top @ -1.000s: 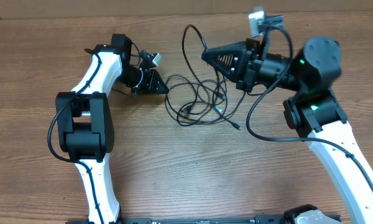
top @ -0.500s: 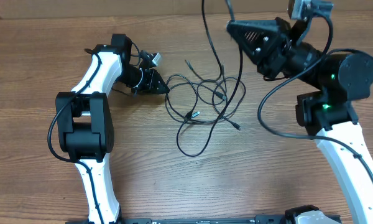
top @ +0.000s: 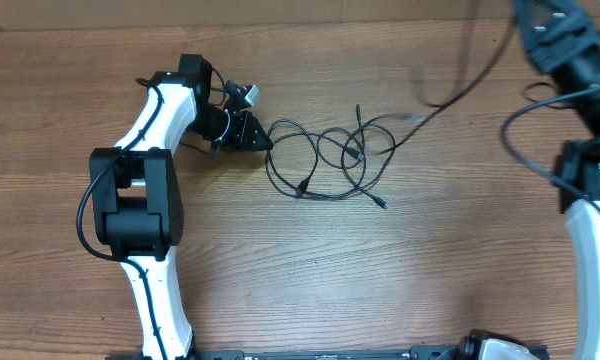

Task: Untangle cables
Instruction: 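Grasp a cable with the right gripper and lift it up and right, then lay the held cable down on the table's right side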

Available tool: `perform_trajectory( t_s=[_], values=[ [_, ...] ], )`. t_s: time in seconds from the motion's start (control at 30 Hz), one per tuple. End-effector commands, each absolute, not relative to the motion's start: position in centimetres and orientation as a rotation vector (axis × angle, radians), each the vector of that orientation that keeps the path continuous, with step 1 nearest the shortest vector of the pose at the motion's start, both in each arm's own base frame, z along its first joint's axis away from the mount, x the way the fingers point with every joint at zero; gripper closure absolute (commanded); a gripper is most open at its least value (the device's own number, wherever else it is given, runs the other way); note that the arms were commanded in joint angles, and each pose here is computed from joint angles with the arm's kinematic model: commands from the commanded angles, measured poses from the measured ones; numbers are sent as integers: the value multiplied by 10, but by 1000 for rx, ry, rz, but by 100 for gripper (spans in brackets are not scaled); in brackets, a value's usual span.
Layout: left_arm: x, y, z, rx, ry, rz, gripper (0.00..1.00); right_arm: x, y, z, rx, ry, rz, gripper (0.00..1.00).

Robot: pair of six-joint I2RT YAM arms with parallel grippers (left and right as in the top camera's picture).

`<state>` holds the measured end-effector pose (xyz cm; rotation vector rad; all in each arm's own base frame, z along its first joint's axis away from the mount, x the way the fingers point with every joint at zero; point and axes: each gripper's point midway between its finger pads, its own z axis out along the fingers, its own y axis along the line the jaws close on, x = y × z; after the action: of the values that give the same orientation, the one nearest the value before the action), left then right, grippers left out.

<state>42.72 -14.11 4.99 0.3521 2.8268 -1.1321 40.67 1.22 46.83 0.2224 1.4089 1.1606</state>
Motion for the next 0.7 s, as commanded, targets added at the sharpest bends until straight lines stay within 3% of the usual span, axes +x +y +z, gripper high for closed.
perform_trajectory(
  t_s=[0.0, 0.13, 0.37, 0.67],
  values=[
    [424, -146, 48, 347, 2832, -1161, 74, 405, -22, 458, 353, 1449, 1133, 96],
    [424, -146, 48, 347, 2832, -1160, 74, 408, -76, 402, 576, 1582, 1006, 96],
    [424, -146, 48, 347, 2832, -1160, 74, 373, -167, 246, 1259, 1864, 561, 96],
    [424, -146, 48, 347, 2832, -1160, 74, 352, -155, 159, 1533, 2102, 501, 96]
  ],
)
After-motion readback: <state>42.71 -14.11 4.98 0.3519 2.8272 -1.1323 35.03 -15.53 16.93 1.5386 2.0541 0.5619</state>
